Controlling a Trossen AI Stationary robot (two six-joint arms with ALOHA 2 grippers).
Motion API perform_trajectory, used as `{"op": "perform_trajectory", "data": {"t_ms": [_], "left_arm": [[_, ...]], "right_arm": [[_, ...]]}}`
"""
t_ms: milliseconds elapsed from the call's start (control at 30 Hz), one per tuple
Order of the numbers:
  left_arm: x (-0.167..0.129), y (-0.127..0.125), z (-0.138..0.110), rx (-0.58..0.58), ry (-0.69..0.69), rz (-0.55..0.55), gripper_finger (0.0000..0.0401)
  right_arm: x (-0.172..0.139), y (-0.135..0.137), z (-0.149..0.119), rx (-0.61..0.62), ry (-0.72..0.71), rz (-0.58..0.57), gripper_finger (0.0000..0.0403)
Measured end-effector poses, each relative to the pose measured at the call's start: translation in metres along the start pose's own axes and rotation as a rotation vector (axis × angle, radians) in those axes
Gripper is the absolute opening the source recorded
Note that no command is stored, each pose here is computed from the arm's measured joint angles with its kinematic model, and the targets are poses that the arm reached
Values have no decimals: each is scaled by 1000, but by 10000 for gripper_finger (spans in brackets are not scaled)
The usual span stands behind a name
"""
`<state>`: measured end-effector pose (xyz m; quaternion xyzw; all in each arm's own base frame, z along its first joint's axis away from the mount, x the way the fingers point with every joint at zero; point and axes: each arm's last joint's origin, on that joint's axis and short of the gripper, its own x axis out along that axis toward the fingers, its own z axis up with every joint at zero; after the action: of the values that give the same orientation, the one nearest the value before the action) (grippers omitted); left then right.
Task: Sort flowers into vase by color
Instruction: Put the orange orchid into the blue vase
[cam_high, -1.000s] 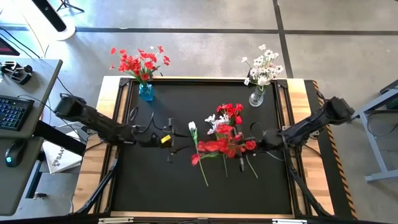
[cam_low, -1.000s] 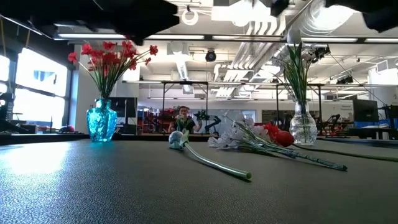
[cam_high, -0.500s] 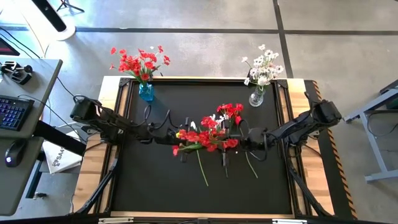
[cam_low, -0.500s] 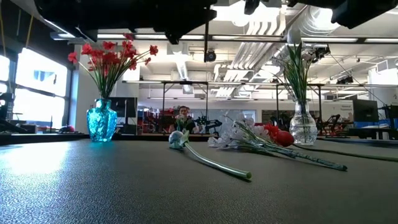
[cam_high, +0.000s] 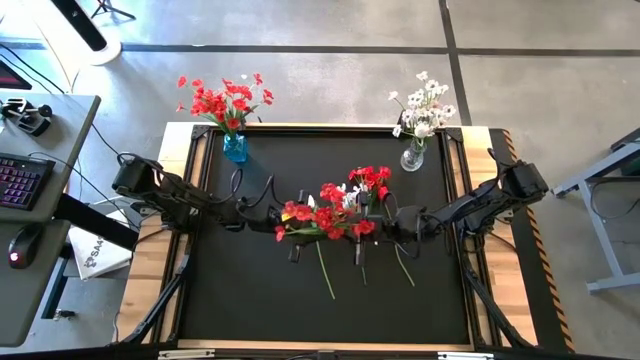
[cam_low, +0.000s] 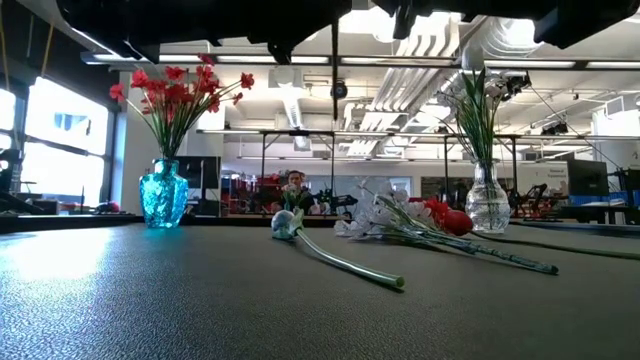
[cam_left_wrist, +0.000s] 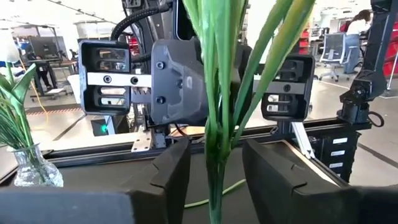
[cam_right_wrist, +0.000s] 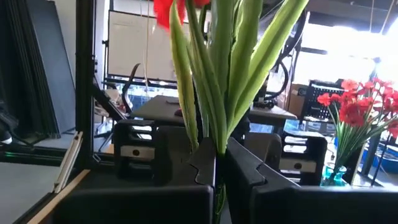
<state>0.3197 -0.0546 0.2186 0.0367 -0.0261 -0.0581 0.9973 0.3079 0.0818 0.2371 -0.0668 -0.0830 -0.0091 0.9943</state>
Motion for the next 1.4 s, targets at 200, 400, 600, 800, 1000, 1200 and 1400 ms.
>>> {"op": "perform_trajectory", "data": {"t_ms": [200, 400, 600, 800, 1000, 1200, 1400], "left_arm": [[2, -1, 3, -37, -8, -43, 104], [3, -3, 0, -43, 44, -104, 41], [-14, 6, 4, -48, 271, 119, 10], [-66, 24, 32, 1, 426, 484, 4], [-131, 42, 51, 17, 309, 777, 3], [-181, 63, 44, 34, 238, 1049, 1], [-209, 74, 50, 109, 200, 1276, 1]], "right_arm": [[0, 1, -3, -2, 32, 7, 29], [-2, 1, -5, 80, 84, -2, 77], [-16, -9, 14, 83, 175, -96, 151], [-36, -14, 33, 103, 251, -170, 180], [-34, -10, 23, 76, 307, -173, 181], [-24, -5, 2, 58, 346, -175, 181], [-20, -3, -6, 58, 346, -175, 181]]}}
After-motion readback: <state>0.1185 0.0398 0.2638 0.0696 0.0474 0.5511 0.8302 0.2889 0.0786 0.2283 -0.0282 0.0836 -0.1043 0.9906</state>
